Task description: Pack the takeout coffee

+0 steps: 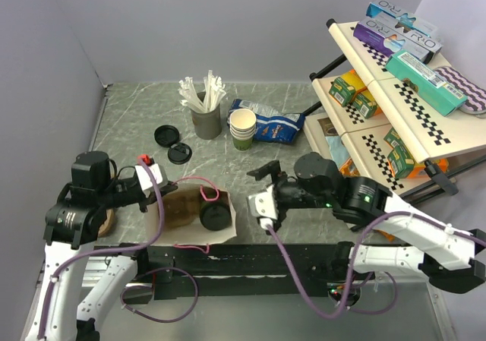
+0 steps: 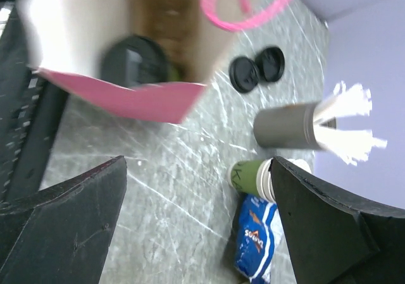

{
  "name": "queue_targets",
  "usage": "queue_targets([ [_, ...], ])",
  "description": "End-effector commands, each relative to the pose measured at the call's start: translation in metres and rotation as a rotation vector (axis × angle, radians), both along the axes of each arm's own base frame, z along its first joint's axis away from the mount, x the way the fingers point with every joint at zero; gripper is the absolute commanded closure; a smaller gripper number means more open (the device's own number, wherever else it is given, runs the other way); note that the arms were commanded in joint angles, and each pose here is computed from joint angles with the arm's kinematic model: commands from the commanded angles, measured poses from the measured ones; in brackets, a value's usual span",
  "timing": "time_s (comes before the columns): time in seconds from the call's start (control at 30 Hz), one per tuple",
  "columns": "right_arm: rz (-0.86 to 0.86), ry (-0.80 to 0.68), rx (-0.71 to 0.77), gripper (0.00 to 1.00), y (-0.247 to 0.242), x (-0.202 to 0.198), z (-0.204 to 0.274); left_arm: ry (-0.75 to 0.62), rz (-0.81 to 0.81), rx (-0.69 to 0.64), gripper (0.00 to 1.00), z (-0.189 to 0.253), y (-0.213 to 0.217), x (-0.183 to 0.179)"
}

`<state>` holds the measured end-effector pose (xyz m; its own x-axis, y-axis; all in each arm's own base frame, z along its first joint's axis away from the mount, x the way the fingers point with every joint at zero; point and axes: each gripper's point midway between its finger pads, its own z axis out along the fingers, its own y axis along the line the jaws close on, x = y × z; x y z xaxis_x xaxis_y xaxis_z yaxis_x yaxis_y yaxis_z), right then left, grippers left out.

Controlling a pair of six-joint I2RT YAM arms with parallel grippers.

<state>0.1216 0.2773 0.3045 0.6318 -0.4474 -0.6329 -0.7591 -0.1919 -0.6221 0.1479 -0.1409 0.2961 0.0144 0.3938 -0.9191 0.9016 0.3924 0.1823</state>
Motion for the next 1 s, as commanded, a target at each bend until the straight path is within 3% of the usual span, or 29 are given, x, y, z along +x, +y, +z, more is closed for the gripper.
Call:
queue_targets([
  [0.0, -0.139, 0.005, 0.048, 0.0, 0.012, 0.033, 0.006, -0.133, -0.095, 0.001, 0.99, 0.011, -0.007, -0.006],
  [0.23, -0.225, 0.048, 0.082, 0.0, 0.018, 0.054, 0.007, -0.142, -0.129, 0.02, 0.99, 0.004, -0.006, -0.015],
  [0.57, -0.258, 0.283, 0.16, 0.0, 0.036, 0.068, 0.035, -0.101, -0.133, 0.014, 0.99, -0.004, -0.008, -0.013],
  [0.67, -0.267, 0.39, 0.148, 0.0, 0.045, 0.07, 0.038, -0.126, -0.128, 0.007, 0.99, -0.002, -0.008, -0.014],
  [0.8, -0.308, 0.524, 0.128, 0.0, 0.048, 0.069, 0.019, -0.291, -0.133, -0.006, 0.99, 0.01, -0.006, -0.027],
  [0.97, -0.337, 0.537, 0.115, 0.0, 0.048, 0.08, 0.009, -0.347, -0.222, 0.041, 0.99, -0.001, -0.005, -0.052],
])
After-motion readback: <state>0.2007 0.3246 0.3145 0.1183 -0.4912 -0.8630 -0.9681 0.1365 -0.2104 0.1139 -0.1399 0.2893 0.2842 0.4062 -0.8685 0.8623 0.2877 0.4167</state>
